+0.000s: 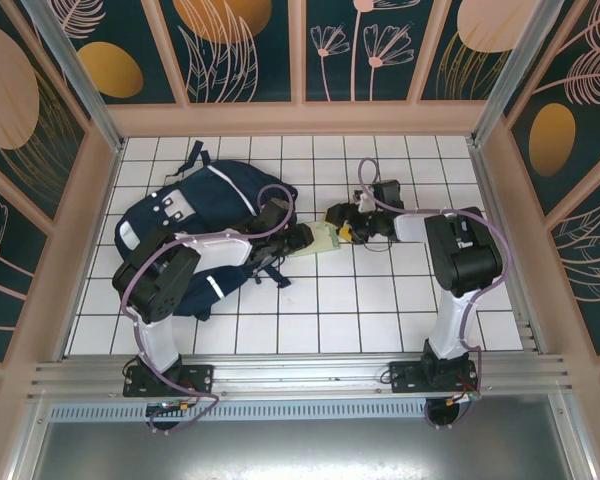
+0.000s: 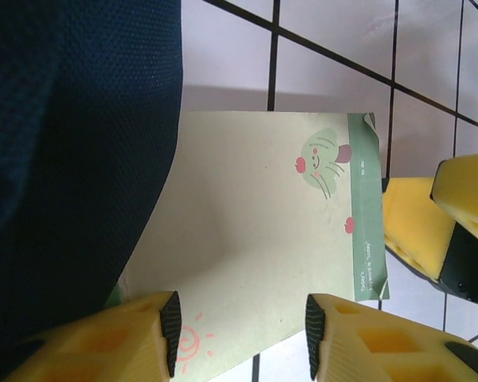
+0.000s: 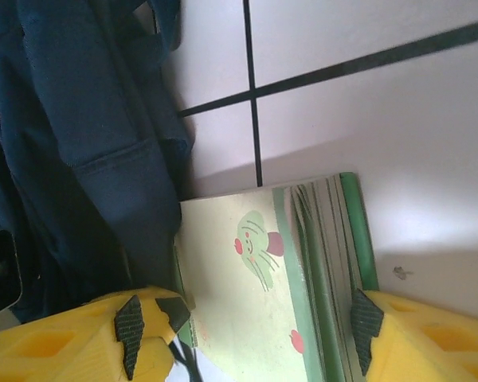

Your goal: Pack the student bag

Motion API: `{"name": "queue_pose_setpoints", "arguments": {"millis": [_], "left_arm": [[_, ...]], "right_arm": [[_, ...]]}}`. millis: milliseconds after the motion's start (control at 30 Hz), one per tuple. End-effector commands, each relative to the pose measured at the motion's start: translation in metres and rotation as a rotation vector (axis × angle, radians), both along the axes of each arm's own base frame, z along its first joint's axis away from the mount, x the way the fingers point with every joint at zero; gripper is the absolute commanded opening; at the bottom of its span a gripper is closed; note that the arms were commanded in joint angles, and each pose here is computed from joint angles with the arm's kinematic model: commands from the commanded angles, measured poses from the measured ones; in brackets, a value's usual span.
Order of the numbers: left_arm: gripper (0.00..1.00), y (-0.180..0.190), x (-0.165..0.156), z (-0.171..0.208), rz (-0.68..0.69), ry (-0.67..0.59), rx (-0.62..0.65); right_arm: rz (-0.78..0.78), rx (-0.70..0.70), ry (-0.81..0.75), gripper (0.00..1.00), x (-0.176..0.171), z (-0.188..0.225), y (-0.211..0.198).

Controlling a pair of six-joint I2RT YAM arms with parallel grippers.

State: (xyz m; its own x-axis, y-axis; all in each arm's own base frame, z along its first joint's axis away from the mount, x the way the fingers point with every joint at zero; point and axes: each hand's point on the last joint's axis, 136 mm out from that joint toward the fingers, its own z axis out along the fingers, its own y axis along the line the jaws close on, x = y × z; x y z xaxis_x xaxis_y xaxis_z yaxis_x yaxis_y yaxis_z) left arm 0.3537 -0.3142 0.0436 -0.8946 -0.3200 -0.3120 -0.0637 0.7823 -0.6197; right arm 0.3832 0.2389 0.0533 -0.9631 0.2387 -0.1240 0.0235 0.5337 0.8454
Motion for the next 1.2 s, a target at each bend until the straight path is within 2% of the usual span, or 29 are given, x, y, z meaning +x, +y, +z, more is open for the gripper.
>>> {"name": "queue_pose_setpoints", "arguments": {"millis": [0,267,467,533,667,833,1033,1167], "left_arm": [[0.45,0.015,-0.021,-0.049,-0.019,0.116,0.085],[0.40,0.009,-0.025,-0.058,-0.045,0.136,0.054],[0.39,0.008,-0.027,-0.048,-0.067,0.125,0.050],[0.41,0.009,-0.024,-0.034,-0.074,0.094,0.056],[0.47,0.007,-0.020,0.001,-0.103,0.034,0.045],[0.57,0.017,-0.013,0.058,-0.066,-0.065,-0.017],[0.61,0.025,-0.007,0.091,-0.020,-0.063,-0.155],[0.62,0.018,-0.005,0.096,-0.042,-0.058,-0.215]], "right_arm": [[0.089,0.173,0.013,0.67,-0.020,0.034,0.023],[0.089,0.206,0.016,0.55,-0.031,0.043,0.023],[0.049,0.091,0.034,0.42,-0.025,0.020,0.015],[0.037,0.056,0.036,0.36,-0.022,0.013,0.012],[0.013,-0.007,0.034,0.16,-0.017,0.006,0.005],[-0.053,-0.075,-0.042,0.02,-0.012,0.024,-0.017],[-0.096,0.086,-0.091,0.00,-0.021,0.060,-0.037],[-0.113,0.167,-0.133,0.00,-0.029,0.087,-0.043]]}}
